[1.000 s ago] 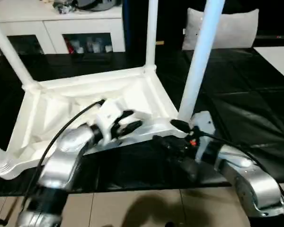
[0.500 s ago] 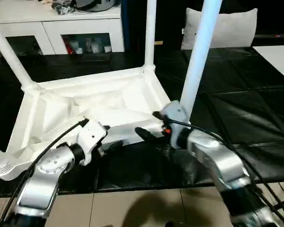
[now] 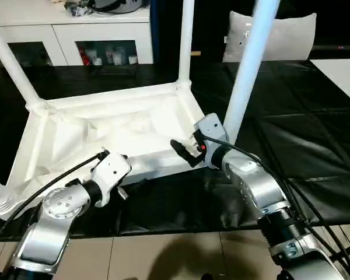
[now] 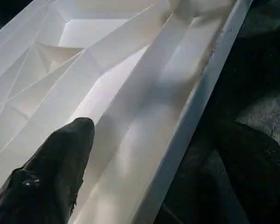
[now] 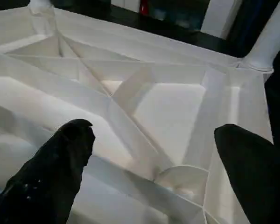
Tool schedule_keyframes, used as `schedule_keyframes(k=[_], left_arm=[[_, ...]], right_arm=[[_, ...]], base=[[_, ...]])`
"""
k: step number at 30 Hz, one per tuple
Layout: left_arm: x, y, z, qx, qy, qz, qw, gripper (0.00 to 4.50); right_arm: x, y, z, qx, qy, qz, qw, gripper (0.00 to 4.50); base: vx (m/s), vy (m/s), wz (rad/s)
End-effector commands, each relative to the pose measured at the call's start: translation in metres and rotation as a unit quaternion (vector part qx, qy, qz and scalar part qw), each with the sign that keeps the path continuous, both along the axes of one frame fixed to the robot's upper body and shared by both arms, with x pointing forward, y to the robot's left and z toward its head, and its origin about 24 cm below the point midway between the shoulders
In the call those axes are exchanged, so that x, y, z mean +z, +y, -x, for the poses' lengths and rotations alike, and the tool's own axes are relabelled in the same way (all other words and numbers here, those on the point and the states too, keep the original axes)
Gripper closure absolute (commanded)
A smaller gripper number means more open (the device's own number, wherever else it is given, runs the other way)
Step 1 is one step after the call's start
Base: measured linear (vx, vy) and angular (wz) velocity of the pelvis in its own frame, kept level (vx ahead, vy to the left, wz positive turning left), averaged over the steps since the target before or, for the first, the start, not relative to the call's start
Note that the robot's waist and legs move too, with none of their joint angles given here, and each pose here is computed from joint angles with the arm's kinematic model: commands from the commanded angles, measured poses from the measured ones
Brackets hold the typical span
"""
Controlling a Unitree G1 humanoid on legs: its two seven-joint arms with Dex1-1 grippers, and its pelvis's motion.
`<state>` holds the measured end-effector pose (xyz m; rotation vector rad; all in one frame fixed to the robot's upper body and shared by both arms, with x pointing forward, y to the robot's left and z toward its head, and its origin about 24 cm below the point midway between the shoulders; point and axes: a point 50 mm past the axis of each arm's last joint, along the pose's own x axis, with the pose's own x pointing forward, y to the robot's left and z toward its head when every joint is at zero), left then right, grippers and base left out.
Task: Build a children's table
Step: Rotate leg to tighten
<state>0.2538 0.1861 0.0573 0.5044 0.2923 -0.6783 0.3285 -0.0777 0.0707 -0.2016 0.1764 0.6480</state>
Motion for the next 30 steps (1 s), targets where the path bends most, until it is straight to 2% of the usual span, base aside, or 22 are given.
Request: schedule_keyframes(k=[1,3,7,8,13,17,23,30], left_arm=[[-0.001,0.006,-0.002,0.003,0.0,-0.02,1.0,0.09],[0.001,0.008,-0.003,0.003,-0.002,-0.024,1.0,0.09],[0.004,0.006,-0.005,0.003,-0.005,-0.015,1.0,0.09],[0.004,0.005,-0.006,-0.001,-0.005,-0.014,1.0,0.09],[0.003,0.0,-0.008,-0.014,0.0,-0.012,1.0,0.09],[0.003,-0.003,-0.01,-0.022,0.0,-0.013,1.0,0.09],[-0.006,-0.01,-0.022,-0.034,-0.004,-0.048,0.998,0.09],[-0.007,-0.021,-0.038,-0.03,-0.023,-0.059,0.998,0.09]], right_arm=[[-0.006,-0.019,-0.004,-0.057,0.003,0.009,0.998,0.0],[-0.009,-0.028,-0.006,-0.089,0.008,0.01,0.996,0.0],[-0.011,-0.034,-0.007,-0.102,0.007,0.013,0.995,0.0],[-0.012,-0.041,-0.009,-0.121,0.007,0.017,0.992,0.0],[-0.01,-0.059,-0.014,-0.156,0.0,0.025,0.987,0.0],[-0.01,-0.063,-0.014,-0.16,-0.002,0.027,0.987,0.0],[-0.008,-0.074,-0.015,-0.176,-0.006,0.033,0.984,0.0],[-0.01,-0.088,-0.013,-0.194,-0.005,0.042,0.98,0.0]], base=[[0.0,0.0,0.0],[0.0,0.0,0.0],[0.0,0.0,0.0],[0.0,0.0,0.0],[0.0,0.0,0.0],[0.0,0.0,0.0],[0.0,0.0,0.0],[0.0,0.0,0.0]])
